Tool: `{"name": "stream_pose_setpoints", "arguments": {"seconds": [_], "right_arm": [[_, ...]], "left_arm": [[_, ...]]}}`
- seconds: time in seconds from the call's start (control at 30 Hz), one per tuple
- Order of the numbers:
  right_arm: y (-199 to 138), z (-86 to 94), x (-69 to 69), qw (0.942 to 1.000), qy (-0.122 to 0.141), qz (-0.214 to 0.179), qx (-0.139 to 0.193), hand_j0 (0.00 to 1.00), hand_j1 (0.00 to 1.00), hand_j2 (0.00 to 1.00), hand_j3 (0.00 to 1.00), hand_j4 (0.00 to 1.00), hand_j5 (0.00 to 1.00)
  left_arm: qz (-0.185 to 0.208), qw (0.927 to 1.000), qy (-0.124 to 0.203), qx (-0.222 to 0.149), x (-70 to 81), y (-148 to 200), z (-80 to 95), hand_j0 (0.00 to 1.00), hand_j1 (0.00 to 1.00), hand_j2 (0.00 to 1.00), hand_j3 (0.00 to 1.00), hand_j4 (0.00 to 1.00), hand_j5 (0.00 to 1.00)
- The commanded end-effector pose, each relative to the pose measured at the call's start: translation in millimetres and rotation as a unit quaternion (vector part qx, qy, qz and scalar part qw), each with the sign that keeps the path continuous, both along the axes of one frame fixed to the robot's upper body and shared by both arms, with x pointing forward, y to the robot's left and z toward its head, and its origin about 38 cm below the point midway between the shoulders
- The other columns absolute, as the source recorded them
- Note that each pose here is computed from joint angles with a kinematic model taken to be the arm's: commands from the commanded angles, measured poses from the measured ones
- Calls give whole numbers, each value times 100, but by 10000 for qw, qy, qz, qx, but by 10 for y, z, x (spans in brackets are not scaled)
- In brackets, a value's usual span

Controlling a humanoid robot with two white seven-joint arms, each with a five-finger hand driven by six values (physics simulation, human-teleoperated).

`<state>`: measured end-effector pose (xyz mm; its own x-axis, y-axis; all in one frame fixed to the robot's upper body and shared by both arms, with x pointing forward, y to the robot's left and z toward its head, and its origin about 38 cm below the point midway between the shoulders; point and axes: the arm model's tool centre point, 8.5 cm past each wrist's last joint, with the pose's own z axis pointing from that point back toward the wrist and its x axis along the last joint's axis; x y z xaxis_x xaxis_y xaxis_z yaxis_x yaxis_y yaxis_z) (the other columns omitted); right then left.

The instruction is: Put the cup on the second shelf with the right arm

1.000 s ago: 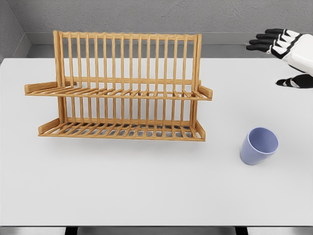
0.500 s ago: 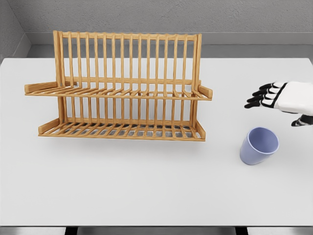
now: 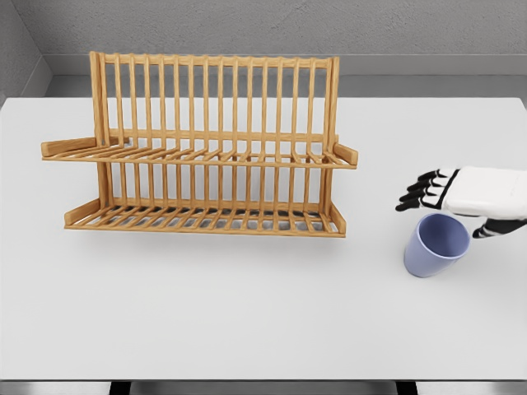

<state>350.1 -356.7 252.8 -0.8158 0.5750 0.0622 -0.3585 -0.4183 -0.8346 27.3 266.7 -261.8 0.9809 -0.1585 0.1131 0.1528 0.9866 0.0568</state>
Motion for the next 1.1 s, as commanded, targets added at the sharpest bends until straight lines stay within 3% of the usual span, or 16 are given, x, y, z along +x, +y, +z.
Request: {"name": "stream_pose_setpoints", "arguments": {"seconds": [0.0, 0.17, 0.83, 0.87, 0.9, 0.97, 1.07], "right_arm": [[-8, -17, -3, 10000, 41, -22, 3, 100, 100, 100, 100, 100, 100], [16, -140, -46, 9998, 218, 16, 0, 100, 100, 100, 100, 100, 100], [7, -336, -85, 9988, 473, 7, -91, 100, 100, 100, 100, 100, 100], [7, -336, -85, 9988, 473, 7, -91, 98, 98, 98, 98, 98, 98], [2, -334, -85, 9988, 473, 4, -98, 81, 81, 81, 81, 81, 81], [3, -329, -83, 9989, 465, 4, -98, 68, 68, 68, 68, 68, 68], [0, -314, -73, 9990, 444, -1, -100, 68, 68, 68, 68, 68, 68]], "left_arm": [[-5, 10000, -1, 0, 1, 0, 0, 100, 100, 100, 100, 100, 100], [2, 10000, -1, -1, 1, 0, 0, 100, 100, 100, 100, 100, 100], [-5, 10000, -1, 0, 1, 0, 0, 100, 100, 100, 100, 100, 100], [-5, 10000, -1, 0, 1, 0, 0, 100, 100, 100, 100, 100, 100], [2, 10000, -1, -1, 1, 0, 0, 100, 100, 100, 100, 100, 100], [2, 10000, -1, -1, 1, 0, 0, 100, 100, 100, 100, 100, 100], [-5, 10000, 7, 0, -9, 0, 0, 100, 100, 100, 100, 100, 100]]}}
